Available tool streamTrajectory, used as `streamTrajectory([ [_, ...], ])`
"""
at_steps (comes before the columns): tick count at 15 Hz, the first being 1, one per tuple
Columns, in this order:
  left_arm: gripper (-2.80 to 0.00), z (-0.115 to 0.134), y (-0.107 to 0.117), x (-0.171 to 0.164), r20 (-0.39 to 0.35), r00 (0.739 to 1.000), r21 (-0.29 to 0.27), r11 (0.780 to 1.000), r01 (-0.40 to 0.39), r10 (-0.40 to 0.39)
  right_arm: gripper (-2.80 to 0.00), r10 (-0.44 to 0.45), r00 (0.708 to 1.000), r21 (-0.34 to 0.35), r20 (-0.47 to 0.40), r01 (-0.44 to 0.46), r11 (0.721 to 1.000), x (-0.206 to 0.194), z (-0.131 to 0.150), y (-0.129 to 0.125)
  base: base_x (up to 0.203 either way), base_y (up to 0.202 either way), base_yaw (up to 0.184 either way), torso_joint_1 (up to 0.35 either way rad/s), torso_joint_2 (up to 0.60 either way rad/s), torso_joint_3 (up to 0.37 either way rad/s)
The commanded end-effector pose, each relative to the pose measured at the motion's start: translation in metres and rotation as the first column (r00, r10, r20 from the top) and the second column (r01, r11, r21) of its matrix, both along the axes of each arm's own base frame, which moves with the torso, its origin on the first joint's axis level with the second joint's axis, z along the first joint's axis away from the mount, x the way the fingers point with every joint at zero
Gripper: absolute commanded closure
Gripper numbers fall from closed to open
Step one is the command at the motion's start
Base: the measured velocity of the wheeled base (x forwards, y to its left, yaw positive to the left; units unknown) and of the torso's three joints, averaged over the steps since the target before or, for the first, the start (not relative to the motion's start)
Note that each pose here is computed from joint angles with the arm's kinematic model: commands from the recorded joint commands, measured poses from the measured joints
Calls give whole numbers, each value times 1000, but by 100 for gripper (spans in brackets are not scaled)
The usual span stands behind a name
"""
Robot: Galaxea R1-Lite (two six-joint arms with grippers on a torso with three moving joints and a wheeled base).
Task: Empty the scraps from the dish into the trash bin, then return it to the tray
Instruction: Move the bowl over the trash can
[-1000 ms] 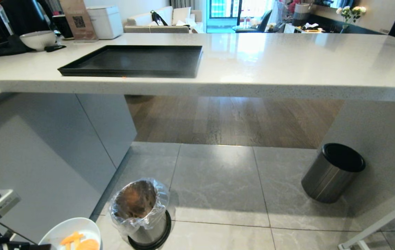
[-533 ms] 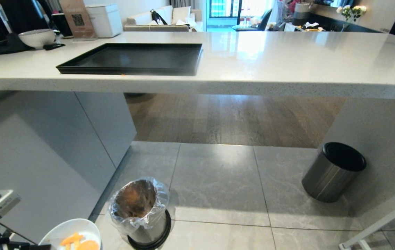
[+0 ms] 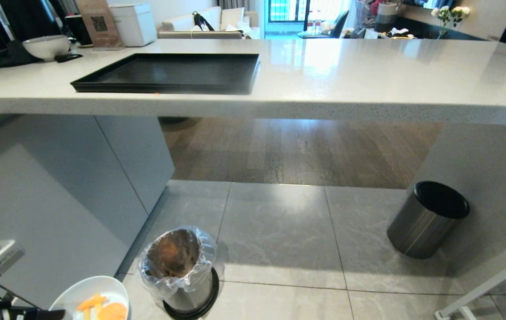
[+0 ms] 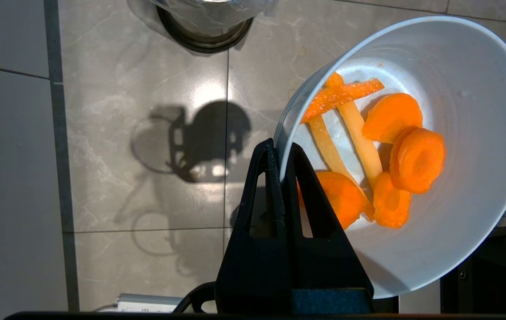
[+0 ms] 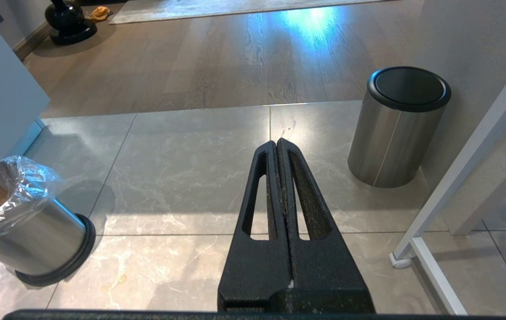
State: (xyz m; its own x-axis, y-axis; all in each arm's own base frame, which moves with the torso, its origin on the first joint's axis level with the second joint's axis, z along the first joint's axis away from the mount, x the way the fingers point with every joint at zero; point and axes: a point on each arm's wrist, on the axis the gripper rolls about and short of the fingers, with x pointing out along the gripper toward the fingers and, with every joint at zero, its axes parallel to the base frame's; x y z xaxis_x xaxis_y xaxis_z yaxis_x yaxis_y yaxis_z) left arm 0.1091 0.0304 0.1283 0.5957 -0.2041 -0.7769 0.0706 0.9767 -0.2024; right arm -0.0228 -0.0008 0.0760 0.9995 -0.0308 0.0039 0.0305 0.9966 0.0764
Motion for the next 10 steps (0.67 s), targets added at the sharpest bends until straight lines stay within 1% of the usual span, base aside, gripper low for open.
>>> streamTrajectory([
  [1, 0, 0, 0, 0, 0, 1000, -2, 1000, -2, 2, 0, 0, 1000, 0, 1, 0, 1000, 0, 0, 0, 0, 0, 0, 0, 0, 0],
  [10, 0, -1, 1, 2, -10, 1000, -4, 1000, 7, -7, 0, 0, 1000, 0, 1, 0, 1000, 0, 0, 0, 0, 0, 0, 0, 0, 0],
])
